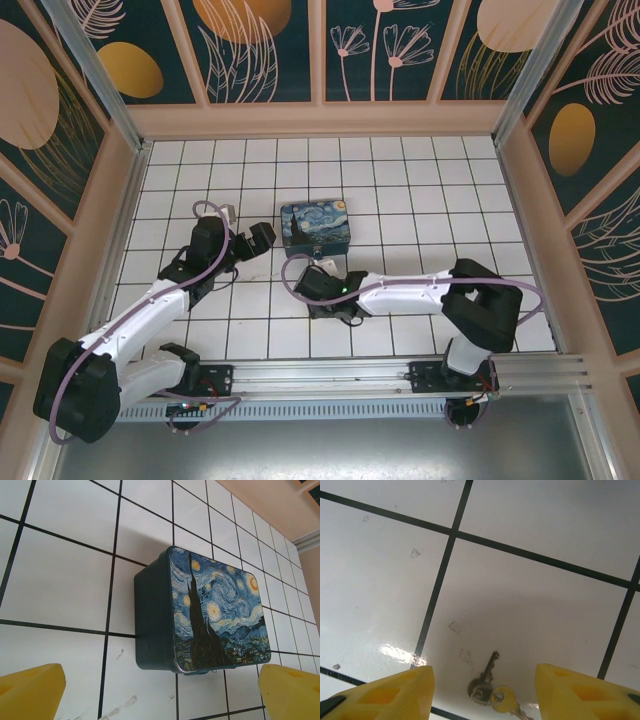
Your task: Unlock a padlock with a key
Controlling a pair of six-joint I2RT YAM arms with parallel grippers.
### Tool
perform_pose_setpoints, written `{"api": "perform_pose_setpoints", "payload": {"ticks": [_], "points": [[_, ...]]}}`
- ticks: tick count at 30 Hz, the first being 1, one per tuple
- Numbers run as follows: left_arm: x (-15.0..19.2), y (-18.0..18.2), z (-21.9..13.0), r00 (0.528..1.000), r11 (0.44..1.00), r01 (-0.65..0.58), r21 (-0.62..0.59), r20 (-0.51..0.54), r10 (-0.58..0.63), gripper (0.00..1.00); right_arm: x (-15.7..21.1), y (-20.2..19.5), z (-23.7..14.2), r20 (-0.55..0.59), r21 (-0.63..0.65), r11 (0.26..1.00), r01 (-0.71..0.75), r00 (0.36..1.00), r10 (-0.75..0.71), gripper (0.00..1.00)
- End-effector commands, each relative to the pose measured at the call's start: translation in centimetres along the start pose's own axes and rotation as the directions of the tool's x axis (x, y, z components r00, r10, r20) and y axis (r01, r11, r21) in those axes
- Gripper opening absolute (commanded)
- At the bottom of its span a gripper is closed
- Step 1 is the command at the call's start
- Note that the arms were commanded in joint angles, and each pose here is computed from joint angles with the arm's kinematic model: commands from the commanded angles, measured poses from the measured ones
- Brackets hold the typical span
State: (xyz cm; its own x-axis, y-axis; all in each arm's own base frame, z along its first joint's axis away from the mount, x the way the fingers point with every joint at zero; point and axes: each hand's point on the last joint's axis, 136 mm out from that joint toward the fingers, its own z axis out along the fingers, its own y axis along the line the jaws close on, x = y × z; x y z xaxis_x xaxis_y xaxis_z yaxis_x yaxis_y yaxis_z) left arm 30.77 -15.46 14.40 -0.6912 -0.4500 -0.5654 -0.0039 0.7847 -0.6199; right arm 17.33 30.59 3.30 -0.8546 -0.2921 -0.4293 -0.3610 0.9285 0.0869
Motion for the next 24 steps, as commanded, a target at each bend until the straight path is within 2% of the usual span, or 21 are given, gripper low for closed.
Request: {"api": "perform_pose_setpoints", "payload": {"ticks": [1,16,24], "points": [[0.5,0.2,0.0,1.0,1.0,-0.003,0.001,-0.016,0.003,0.99,0.7,-0.1,-0.6,-0.002,-0.02,1.0,-0.003,1.0,0.003,0.55],[0.6,0.2,0.5,1.0,1.0,0.011,0.002,-0.024,-0.011,0.99,1.9,-0.3,0.7,-0.024,-0.014,1.0,0.024,0.999,-0.024,0.51],[0.4,0.0,0.7,1.0,1.0,0.016,0.007,-0.024,-0.015,0.99,2.5,0.1,1.4,-0.052,0.033,0.995,0.094,0.994,-0.092,0.49]]}}
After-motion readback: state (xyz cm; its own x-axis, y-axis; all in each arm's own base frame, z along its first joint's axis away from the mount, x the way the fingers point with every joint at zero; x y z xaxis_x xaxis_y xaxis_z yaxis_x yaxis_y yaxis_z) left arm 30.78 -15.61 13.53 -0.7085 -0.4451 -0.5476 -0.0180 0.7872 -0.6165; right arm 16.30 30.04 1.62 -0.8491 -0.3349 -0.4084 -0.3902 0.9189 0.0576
